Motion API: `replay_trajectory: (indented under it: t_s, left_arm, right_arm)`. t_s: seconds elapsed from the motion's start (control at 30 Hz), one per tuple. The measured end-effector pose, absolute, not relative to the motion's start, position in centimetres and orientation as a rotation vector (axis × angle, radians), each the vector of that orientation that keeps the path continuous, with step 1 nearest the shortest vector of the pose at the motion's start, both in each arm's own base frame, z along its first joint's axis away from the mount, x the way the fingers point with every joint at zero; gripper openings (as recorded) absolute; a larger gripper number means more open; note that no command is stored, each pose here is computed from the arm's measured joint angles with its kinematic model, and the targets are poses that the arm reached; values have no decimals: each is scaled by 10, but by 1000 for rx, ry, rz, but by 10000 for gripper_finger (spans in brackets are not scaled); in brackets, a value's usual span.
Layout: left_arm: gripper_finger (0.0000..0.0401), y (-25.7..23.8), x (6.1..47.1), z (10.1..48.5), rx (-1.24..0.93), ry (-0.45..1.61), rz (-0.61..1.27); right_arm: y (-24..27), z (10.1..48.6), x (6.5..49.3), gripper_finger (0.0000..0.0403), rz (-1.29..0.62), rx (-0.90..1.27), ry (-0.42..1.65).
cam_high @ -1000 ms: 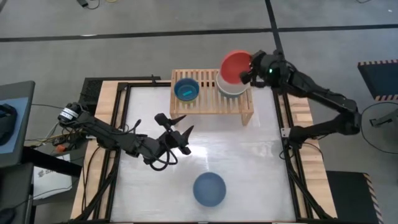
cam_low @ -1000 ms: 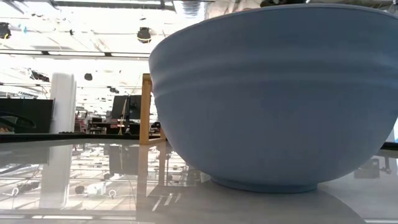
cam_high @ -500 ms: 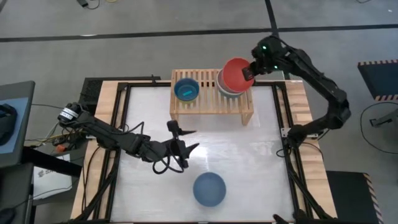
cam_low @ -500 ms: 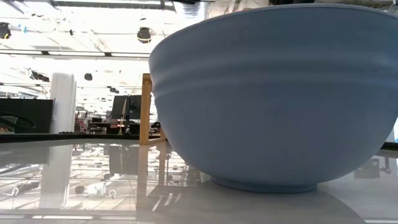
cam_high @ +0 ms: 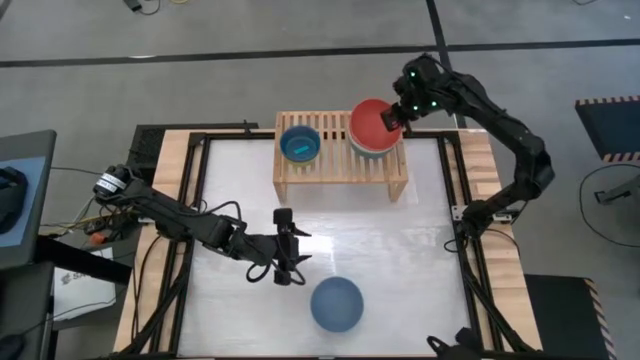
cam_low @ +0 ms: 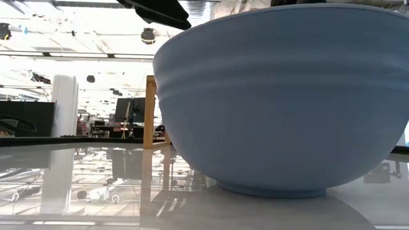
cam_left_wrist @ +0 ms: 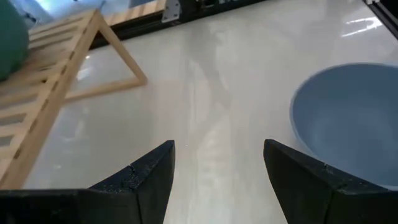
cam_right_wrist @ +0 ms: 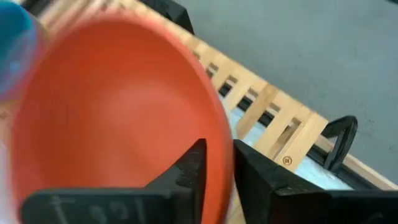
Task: Place and stack bowls onto a shelf
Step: Stack the orange bowl on top of the white bowls on hte shelf, then stack the blue bowl on top of the orange bowls on the shelf
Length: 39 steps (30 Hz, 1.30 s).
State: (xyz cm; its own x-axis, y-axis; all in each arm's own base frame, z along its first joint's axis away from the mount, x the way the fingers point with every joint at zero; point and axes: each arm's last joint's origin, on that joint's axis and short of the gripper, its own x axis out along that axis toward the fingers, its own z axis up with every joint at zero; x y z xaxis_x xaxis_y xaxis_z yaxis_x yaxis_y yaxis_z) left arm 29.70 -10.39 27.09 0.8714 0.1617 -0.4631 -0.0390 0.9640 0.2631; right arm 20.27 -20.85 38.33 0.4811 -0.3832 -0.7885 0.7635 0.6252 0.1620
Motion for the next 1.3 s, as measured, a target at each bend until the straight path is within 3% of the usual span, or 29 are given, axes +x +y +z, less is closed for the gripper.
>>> replay_trajectory:
  t_s: [0.2,0.33,0.53,0.97,1.1,1.3]
  left_arm:
    - [233,-104,297,270,241,510,111]
    - [233,-104,297,270,222,509,115]
    - [233,-105,308,256,173,549,2]
    - [233,-112,343,210,-29,599,-301]
    - [228,-109,352,206,-123,559,-296]
    - [187,-100,357,190,-151,629,-220]
  right_arm:
    - [-204,416,198,152,-754,527,700]
    - [-200,430,198,171,-753,521,647]
    - [-186,434,203,169,-717,495,650]
    - [-87,476,189,169,-600,257,525]
    - [-75,476,182,169,-616,251,525]
    - [-70,466,184,169,-645,247,558]
